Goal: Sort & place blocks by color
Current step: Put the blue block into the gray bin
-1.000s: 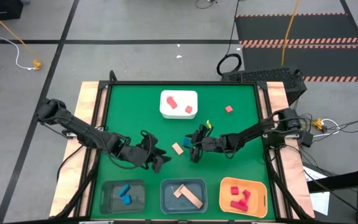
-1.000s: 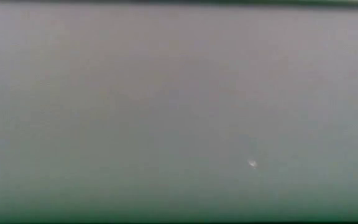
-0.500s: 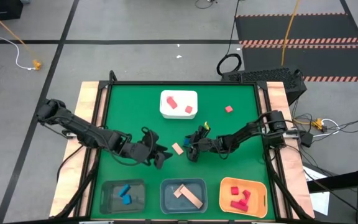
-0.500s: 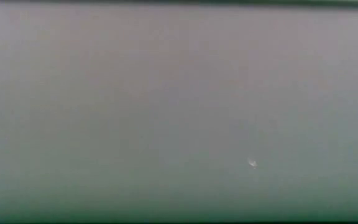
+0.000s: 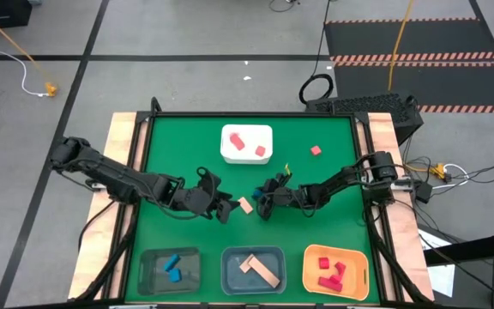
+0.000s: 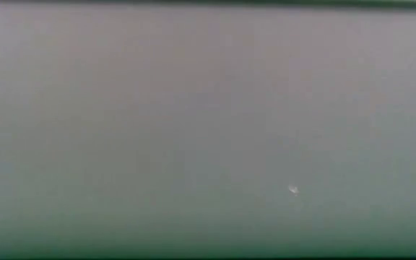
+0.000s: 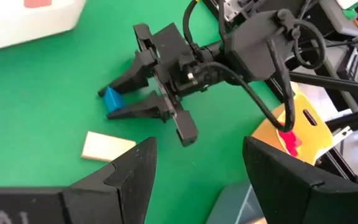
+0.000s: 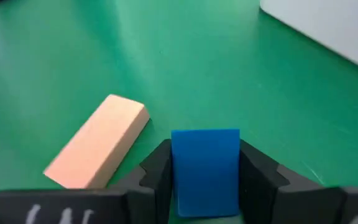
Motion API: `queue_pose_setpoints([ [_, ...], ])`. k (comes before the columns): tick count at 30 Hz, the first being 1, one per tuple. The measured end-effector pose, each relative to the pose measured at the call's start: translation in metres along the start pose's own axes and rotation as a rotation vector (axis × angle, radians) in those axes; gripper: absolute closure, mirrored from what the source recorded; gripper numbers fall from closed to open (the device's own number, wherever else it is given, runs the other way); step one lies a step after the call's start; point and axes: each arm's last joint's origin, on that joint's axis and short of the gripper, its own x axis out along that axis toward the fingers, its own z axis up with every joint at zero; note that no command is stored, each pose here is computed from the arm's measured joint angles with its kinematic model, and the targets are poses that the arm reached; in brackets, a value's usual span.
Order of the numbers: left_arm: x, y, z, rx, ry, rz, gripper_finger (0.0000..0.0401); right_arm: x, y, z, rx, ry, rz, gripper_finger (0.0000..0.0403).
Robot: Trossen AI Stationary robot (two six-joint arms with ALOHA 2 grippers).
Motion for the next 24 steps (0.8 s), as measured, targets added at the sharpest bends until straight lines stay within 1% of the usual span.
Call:
queue_pose_setpoints([
  [2, 0.001, 0.002, 0.003, 0.001, -0.007, 0.006, 0.0162, -0.005, 0.003, 0.005, 0.030, 0.004, 0.045, 0.0287],
  [4, 0.002, 0.003, 0.005, -0.002, -0.013, 0.012, 0.0162, -0.013, 0.009, 0.013, 0.014, -0.005, 0.098, 0.0287],
  [8, 0.004, 0.005, 0.009, -0.014, 0.001, 0.008, 0.0162, -0.038, 0.024, 0.045, -0.047, -0.124, 0.207, 0.0287],
  [12, 0.006, 0.007, 0.011, -0.051, 0.014, 0.002, 0.0162, -0.064, 0.034, 0.068, -0.127, -0.234, 0.249, 0.0286],
  [14, 0.006, 0.007, 0.013, -0.077, 0.005, -0.003, 0.0162, -0.077, 0.037, 0.079, -0.153, -0.294, 0.272, 0.0275],
  [16, 0.007, 0.004, 0.017, -0.091, -0.013, -0.039, 0.0162, -0.086, 0.039, 0.086, -0.179, -0.327, 0.283, 0.0261],
  [18, 0.007, -0.001, 0.021, -0.090, -0.034, -0.100, 0.0162, -0.093, 0.039, 0.091, -0.199, -0.350, 0.286, 0.0257],
  [21, 0.006, -0.008, 0.026, -0.094, -0.081, -0.175, 0.0162, -0.100, 0.039, 0.097, -0.215, -0.387, 0.292, 0.0270],
  [24, 0.005, -0.011, 0.030, -0.100, -0.110, -0.218, 0.0162, -0.101, 0.039, 0.098, -0.239, -0.391, 0.288, 0.0283],
])
